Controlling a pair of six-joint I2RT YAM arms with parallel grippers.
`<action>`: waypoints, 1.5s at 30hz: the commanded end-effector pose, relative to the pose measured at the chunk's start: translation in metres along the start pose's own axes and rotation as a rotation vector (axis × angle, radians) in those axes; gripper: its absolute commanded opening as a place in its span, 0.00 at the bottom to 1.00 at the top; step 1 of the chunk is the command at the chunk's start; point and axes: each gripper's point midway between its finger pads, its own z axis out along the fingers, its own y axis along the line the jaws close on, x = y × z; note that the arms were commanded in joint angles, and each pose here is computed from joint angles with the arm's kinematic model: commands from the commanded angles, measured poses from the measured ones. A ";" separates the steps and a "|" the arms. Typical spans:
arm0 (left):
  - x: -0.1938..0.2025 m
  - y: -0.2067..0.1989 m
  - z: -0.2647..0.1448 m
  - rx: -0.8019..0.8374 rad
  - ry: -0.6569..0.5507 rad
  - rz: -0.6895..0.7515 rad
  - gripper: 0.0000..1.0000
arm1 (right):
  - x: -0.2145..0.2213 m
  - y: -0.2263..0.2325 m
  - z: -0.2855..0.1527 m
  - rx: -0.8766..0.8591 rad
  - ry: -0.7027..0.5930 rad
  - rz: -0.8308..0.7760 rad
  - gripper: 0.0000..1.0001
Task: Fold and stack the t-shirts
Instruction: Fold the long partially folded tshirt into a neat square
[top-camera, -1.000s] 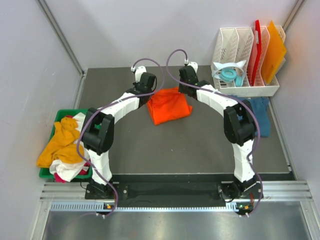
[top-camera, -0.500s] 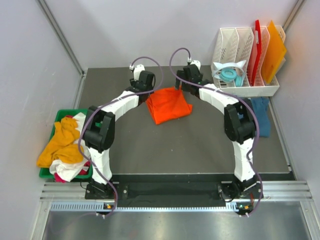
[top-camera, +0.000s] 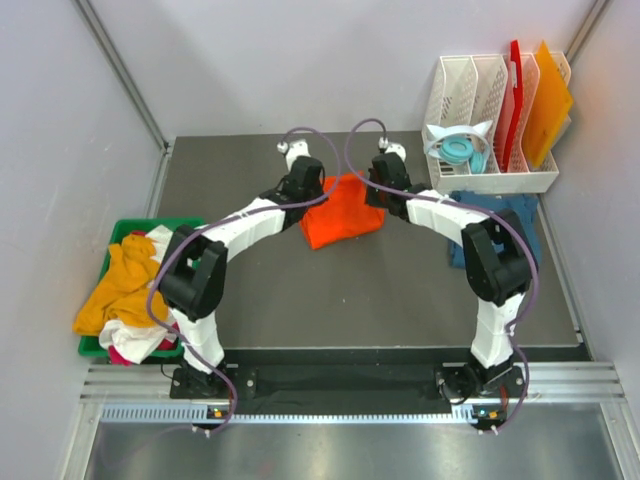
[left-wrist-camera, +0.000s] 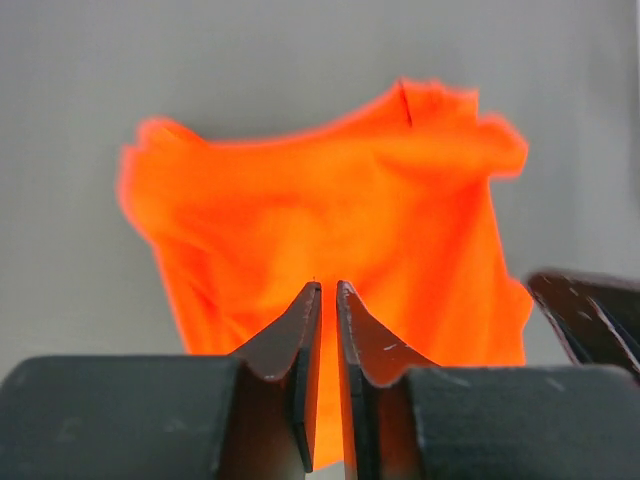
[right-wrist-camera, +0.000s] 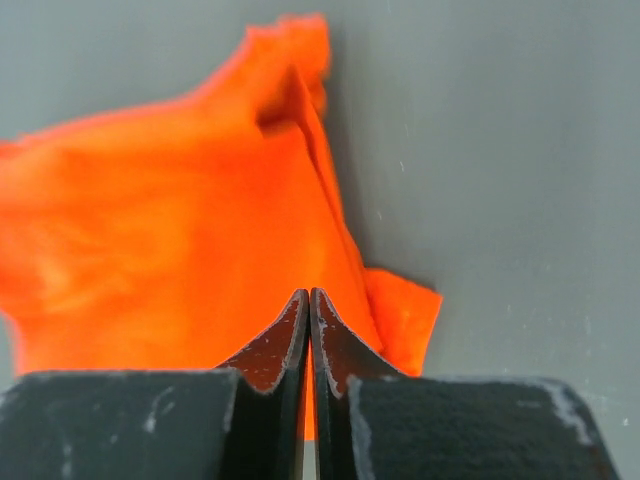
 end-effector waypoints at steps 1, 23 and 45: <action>0.040 -0.007 0.022 0.055 0.095 -0.022 0.14 | 0.014 0.003 0.016 -0.010 0.018 -0.014 0.00; 0.131 0.051 -0.011 -0.094 0.384 0.012 0.12 | 0.140 -0.035 -0.037 0.096 0.312 0.010 0.00; 0.064 0.014 -0.095 -0.002 0.117 0.066 0.20 | 0.074 0.026 -0.110 0.026 0.106 -0.119 0.32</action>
